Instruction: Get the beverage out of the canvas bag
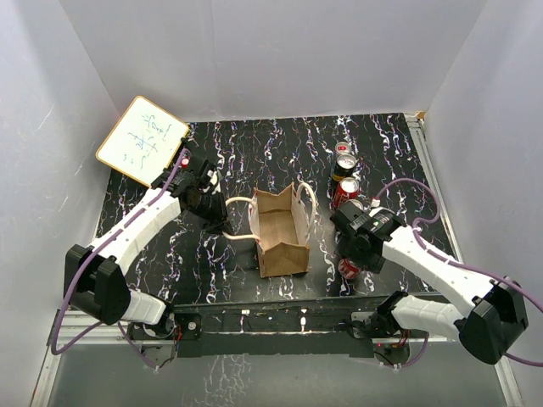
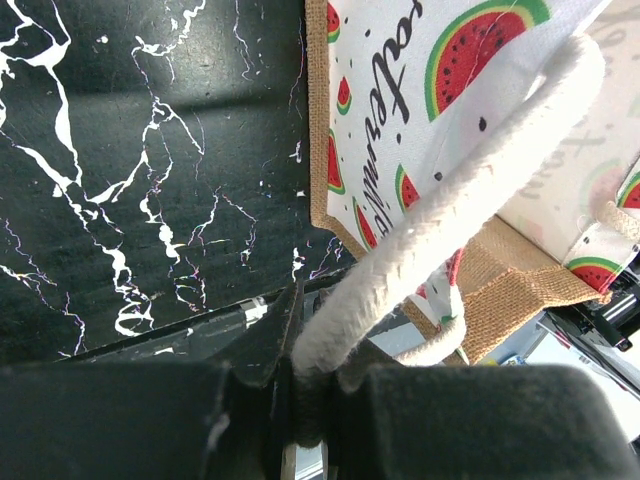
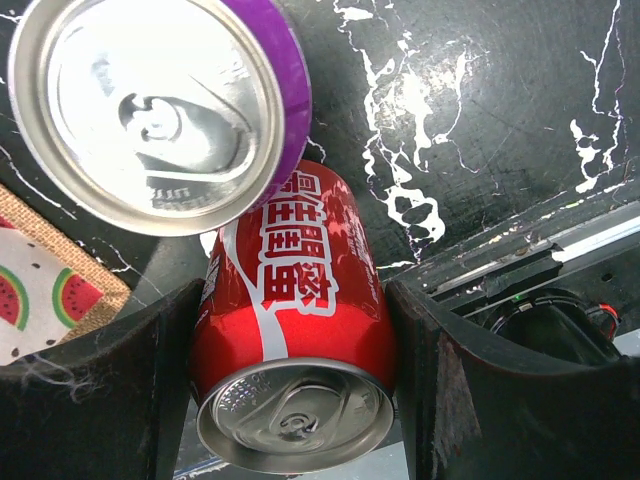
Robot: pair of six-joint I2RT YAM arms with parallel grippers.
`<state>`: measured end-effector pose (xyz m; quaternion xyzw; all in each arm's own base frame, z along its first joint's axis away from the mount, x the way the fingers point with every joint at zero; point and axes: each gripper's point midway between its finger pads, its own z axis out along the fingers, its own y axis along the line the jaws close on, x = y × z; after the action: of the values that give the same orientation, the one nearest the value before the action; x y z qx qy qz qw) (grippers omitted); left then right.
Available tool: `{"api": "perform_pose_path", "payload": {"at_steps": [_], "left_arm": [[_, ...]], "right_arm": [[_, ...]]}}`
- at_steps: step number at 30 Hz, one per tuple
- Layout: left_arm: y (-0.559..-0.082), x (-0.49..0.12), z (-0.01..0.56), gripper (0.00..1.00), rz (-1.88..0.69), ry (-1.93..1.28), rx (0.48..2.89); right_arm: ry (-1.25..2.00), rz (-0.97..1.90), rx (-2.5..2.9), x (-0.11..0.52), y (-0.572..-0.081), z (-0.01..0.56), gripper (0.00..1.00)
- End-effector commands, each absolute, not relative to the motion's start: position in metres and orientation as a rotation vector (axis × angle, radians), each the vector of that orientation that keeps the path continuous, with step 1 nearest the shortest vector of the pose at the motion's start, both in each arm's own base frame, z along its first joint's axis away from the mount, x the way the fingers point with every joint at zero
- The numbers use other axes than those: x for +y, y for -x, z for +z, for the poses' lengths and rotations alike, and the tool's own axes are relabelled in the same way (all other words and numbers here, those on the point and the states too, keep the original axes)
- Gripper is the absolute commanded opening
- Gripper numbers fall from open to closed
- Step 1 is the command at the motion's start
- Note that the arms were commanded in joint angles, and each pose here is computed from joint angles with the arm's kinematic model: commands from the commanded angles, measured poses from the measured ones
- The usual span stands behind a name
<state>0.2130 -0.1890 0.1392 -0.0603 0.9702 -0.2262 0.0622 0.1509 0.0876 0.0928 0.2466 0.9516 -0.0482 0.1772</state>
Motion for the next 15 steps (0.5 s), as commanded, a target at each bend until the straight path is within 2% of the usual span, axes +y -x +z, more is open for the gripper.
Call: {"api": "perform_pose_path", "payload": {"at_steps": [1,3,11,15], "left_arm": [[-0.208,-0.186,0.148,0.00,-0.699,0.176,2.912],[-0.210,-0.188,0.149,0.00,-0.709,0.172,2.908],[-0.214,-0.189,0.147,0.00,-0.692,0.131,2.924],[-0.217,-0.190,0.147,0.01,-0.704,0.120,2.915]], "right_arm": [[-0.717,-0.060,2.632,0.088,-0.165,0.098,0.08],[-0.698,-0.085,2.622,0.084,-0.169,0.097,0.09],[-0.682,-0.187,2.624,0.073,-0.177,0.087,0.22],[-0.662,-0.181,2.639,0.074,-0.176,0.081,0.40]]}}
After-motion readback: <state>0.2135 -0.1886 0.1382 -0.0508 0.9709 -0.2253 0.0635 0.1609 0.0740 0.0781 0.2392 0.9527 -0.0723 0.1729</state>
